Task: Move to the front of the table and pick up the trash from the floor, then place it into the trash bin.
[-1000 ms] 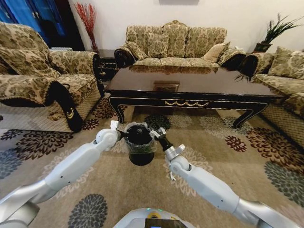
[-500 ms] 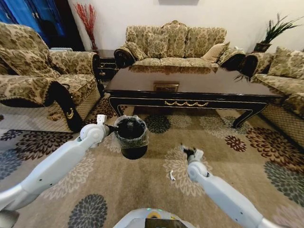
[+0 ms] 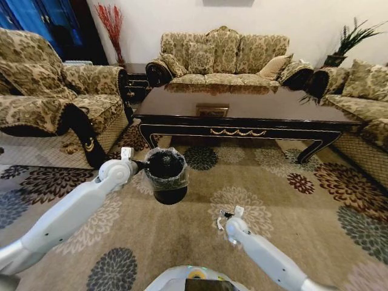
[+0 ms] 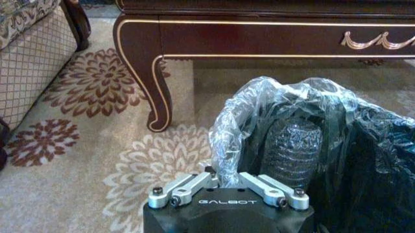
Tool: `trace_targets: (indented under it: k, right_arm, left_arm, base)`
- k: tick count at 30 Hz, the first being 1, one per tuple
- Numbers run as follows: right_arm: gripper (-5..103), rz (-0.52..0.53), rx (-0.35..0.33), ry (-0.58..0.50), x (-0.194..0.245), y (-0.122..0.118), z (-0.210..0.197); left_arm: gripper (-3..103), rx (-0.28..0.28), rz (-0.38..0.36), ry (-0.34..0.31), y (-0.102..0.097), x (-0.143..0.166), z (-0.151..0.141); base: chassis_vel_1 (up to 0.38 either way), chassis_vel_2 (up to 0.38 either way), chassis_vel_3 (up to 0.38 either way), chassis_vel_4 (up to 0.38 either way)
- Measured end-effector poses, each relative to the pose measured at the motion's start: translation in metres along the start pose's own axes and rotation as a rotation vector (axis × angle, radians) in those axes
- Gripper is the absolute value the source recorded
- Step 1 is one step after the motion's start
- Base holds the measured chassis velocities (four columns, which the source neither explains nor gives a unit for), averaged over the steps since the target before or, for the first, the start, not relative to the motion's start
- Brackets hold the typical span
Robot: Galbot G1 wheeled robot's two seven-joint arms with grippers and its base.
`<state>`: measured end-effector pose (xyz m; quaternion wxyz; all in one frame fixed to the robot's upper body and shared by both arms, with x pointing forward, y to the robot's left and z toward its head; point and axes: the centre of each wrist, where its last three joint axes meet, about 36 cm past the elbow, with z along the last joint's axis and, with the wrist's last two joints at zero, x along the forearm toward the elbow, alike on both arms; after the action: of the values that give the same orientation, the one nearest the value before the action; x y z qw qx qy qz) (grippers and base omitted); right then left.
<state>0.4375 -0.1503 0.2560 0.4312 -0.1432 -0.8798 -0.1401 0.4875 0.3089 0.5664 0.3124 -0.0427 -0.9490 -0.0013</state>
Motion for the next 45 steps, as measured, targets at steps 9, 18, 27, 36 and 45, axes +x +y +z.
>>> trace_targets:
  k: [9, 18, 27, 36, 45]
  right_arm:
    - [100, 0.019, 0.053, 0.023, -0.009, 0.008, 0.034]
    - [99, 0.043, 0.047, 0.033, -0.019, -0.001, 0.039]
    - [68, 0.05, 0.059, 0.04, -0.024, -0.001, 0.049]
    - [34, 0.044, 0.077, 0.026, -0.019, -0.008, 0.05]
    - [3, 0.035, 0.088, -0.005, -0.012, -0.017, 0.048]
  left_arm:
    - [3, 0.004, -0.005, 0.004, 0.001, -0.004, 0.0]
    - [3, 0.009, -0.011, 0.012, 0.002, -0.009, 0.001]
    - [3, 0.011, -0.014, 0.017, 0.006, -0.013, 0.002]
    - [3, 0.01, -0.017, 0.016, 0.008, -0.016, 0.002]
    - [3, 0.011, -0.014, 0.018, 0.007, -0.017, 0.003]
  base:
    - [0.0, 0.0, 0.0, 0.0]
    - [0.0, 0.0, 0.0, 0.0]
    - [0.0, 0.0, 0.0, 0.0]
    - [0.0, 0.0, 0.0, 0.0]
    - [0.0, 0.0, 0.0, 0.0]
